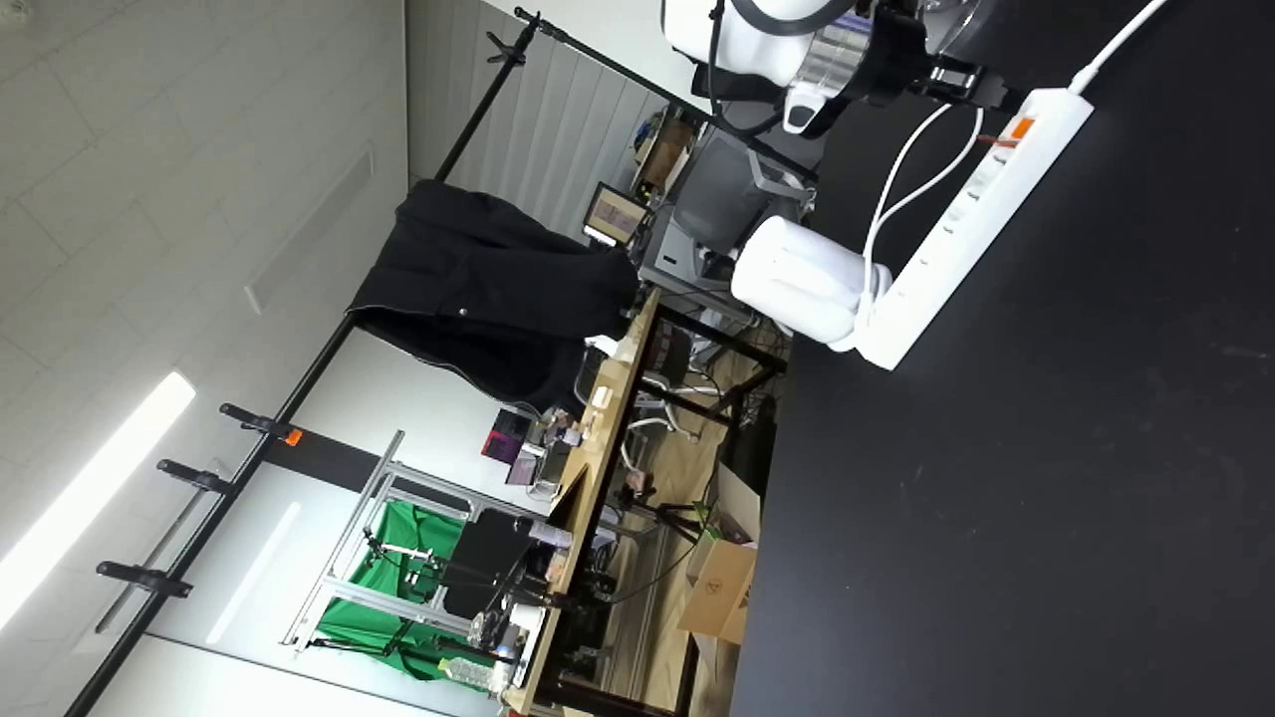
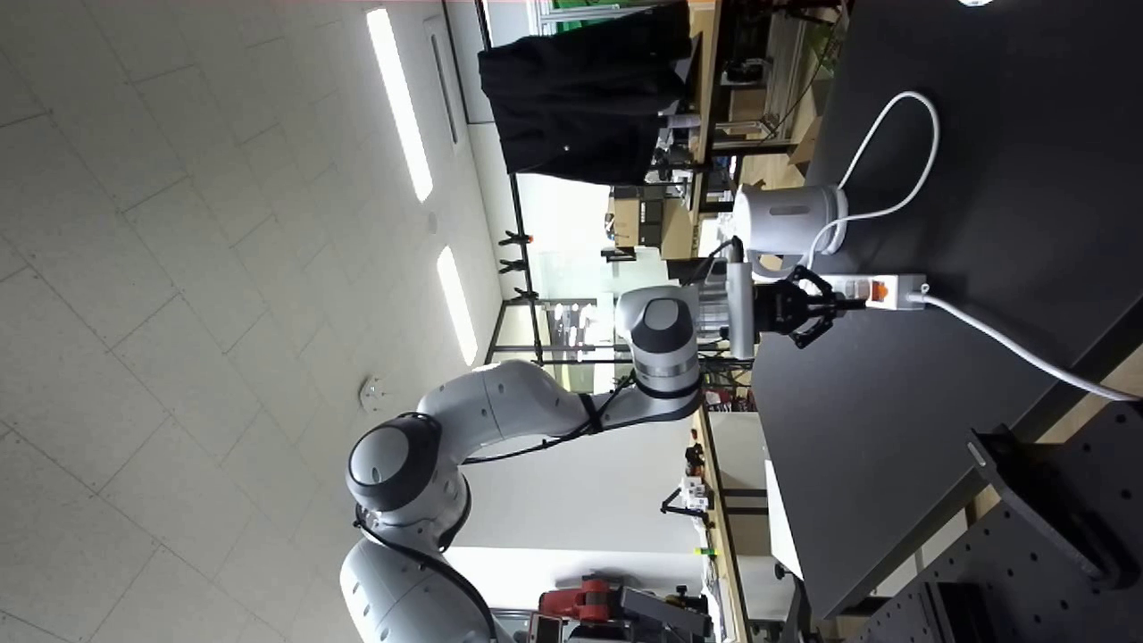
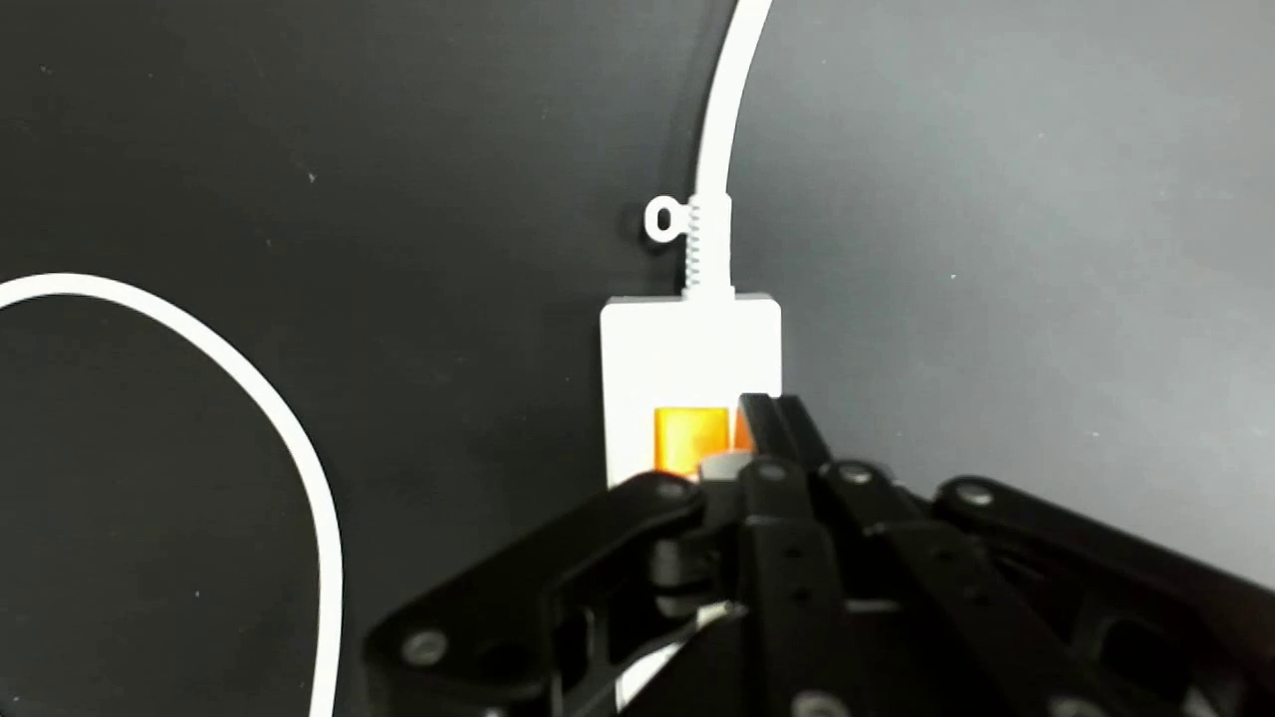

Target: Push the first button from the right of the adaptor.

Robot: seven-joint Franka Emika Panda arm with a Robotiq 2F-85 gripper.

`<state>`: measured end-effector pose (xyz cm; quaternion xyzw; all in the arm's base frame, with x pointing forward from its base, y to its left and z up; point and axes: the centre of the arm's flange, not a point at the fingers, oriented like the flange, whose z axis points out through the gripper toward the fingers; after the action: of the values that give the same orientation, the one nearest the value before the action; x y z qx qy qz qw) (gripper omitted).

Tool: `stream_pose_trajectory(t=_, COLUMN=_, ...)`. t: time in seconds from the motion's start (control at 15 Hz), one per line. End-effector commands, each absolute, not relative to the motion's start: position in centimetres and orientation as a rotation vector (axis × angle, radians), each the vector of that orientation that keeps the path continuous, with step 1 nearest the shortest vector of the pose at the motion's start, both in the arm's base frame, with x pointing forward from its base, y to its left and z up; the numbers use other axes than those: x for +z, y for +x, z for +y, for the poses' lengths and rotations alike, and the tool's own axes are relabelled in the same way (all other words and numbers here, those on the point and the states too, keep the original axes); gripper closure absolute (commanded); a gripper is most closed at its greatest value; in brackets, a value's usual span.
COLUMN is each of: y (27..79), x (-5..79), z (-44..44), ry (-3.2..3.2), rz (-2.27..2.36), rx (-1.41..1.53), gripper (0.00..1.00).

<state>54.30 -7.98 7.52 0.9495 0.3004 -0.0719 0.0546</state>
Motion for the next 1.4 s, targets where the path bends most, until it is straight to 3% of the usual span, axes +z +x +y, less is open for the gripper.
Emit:
stream_pose_trajectory(t=0.0, y=54.5, x=6.8, z=-8.1, ry=2.867, rz=0.841, rx=-0.151, gripper=1.00)
stream_pose_trajectory(t=0.47, y=54.3, x=5.2, z=-7.7, ry=2.835, rz=0.780, rx=0.075, gripper=1.00)
stream_pose_trajectory(t=1.33, y=51.9, x=6.1, z=-6.1, ry=2.834, rz=0.844, rx=0.048, gripper=1.00)
